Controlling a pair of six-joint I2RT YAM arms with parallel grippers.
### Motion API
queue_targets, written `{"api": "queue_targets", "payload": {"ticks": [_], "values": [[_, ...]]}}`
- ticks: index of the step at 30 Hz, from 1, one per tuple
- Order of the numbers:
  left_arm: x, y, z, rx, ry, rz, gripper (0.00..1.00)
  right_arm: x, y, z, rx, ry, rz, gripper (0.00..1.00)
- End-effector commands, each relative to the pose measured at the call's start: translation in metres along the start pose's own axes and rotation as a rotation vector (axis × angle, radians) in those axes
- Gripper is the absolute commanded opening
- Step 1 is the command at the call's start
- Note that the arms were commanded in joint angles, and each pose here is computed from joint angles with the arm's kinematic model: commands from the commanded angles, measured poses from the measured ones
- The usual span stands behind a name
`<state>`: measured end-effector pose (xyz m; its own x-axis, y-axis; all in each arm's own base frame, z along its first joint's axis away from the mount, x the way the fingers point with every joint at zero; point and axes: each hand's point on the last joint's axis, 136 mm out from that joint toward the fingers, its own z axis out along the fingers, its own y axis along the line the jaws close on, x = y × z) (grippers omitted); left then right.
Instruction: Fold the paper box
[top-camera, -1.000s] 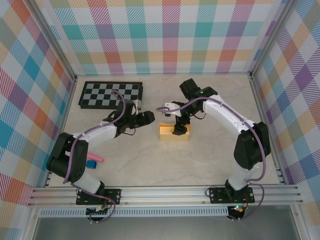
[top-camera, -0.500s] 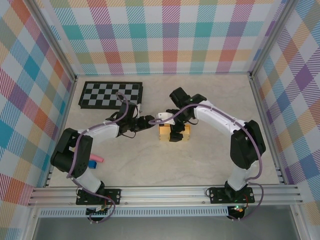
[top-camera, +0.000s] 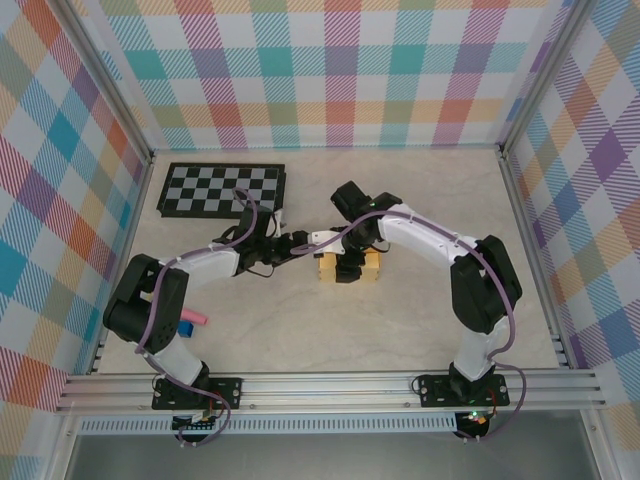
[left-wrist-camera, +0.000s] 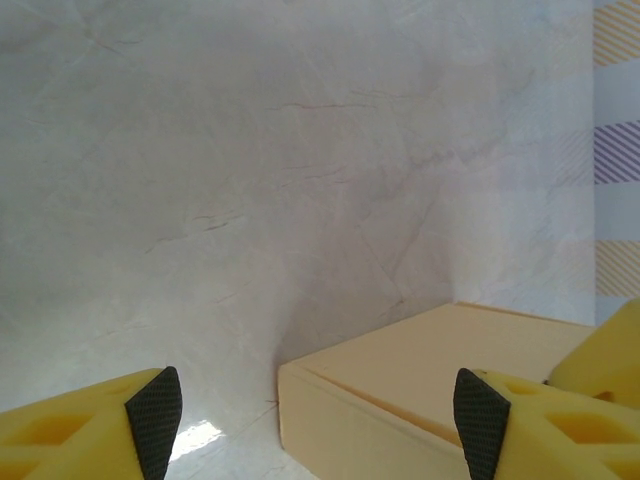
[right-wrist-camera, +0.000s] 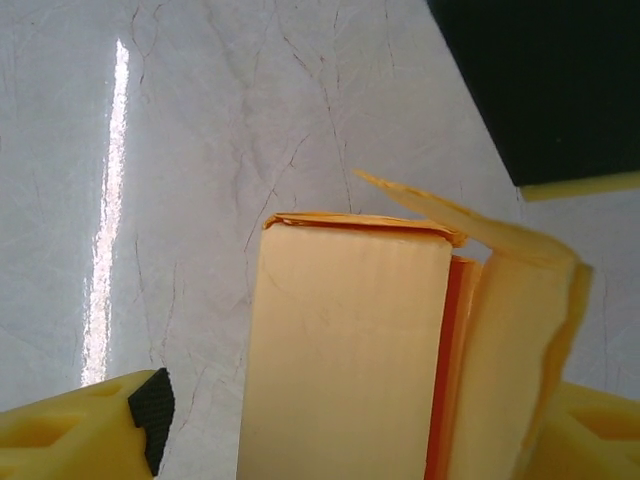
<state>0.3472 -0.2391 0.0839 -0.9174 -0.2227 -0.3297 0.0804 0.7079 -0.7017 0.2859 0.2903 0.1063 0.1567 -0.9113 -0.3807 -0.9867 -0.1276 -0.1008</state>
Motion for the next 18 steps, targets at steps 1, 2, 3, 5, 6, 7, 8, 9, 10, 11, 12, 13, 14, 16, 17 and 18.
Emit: {"api": "queue_targets", "payload": {"ticks": [1,2,3,5,6,7,8,9,10,11,12,13,14,16,17,18], "values": [[0.015,-0.005,0.005,0.056,0.074,-0.033,0.74,0.004,0.0,0.009,0.001,0.018,-0.009,0.74],[0.019,-0.006,0.005,0.062,0.09,-0.035,0.74,0.005,-0.001,0.011,0.001,0.022,-0.011,0.72],[0.023,-0.007,0.003,0.066,0.103,-0.033,0.74,0.007,-0.003,0.013,0.004,0.028,-0.011,0.7],[0.03,-0.008,-0.002,0.066,0.12,-0.023,0.74,0.007,-0.004,0.015,0.002,0.028,-0.01,0.68],[0.032,-0.007,-0.005,0.061,0.123,-0.016,0.74,0.006,-0.005,0.015,0.005,0.026,-0.007,0.67],[0.033,-0.007,-0.008,0.056,0.119,-0.009,0.74,0.005,-0.005,0.015,0.004,0.022,-0.006,0.66],[0.034,-0.007,-0.011,0.053,0.115,-0.005,0.74,0.004,-0.005,0.015,0.005,0.018,-0.006,0.65],[0.035,-0.007,-0.014,0.054,0.11,-0.002,0.74,0.004,-0.005,0.015,0.004,0.018,-0.006,0.64],[0.035,-0.009,-0.016,0.06,0.106,0.001,0.74,0.004,-0.005,0.015,0.004,0.019,-0.005,0.63],[0.035,-0.011,-0.019,0.064,0.101,0.001,0.75,0.005,-0.006,0.014,0.006,0.019,-0.005,0.62],[0.035,-0.014,-0.02,0.074,0.099,0.002,0.75,0.004,-0.005,0.015,0.003,0.017,-0.005,0.62],[0.035,-0.016,-0.021,0.084,0.099,0.001,0.75,0.004,-0.005,0.015,0.004,0.015,-0.005,0.62],[0.035,-0.018,-0.022,0.09,0.099,-0.001,0.76,0.003,-0.004,0.015,0.004,0.01,-0.005,0.62],[0.036,-0.02,-0.021,0.092,0.101,0.002,0.75,0.003,-0.004,0.015,0.002,0.006,-0.006,0.61],[0.037,-0.021,-0.02,0.093,0.102,0.004,0.76,0.002,-0.004,0.015,0.0,0.004,-0.005,0.61],[0.036,-0.022,-0.019,0.094,0.102,0.004,0.76,0.002,-0.004,0.015,0.0,0.002,-0.004,0.61]]}}
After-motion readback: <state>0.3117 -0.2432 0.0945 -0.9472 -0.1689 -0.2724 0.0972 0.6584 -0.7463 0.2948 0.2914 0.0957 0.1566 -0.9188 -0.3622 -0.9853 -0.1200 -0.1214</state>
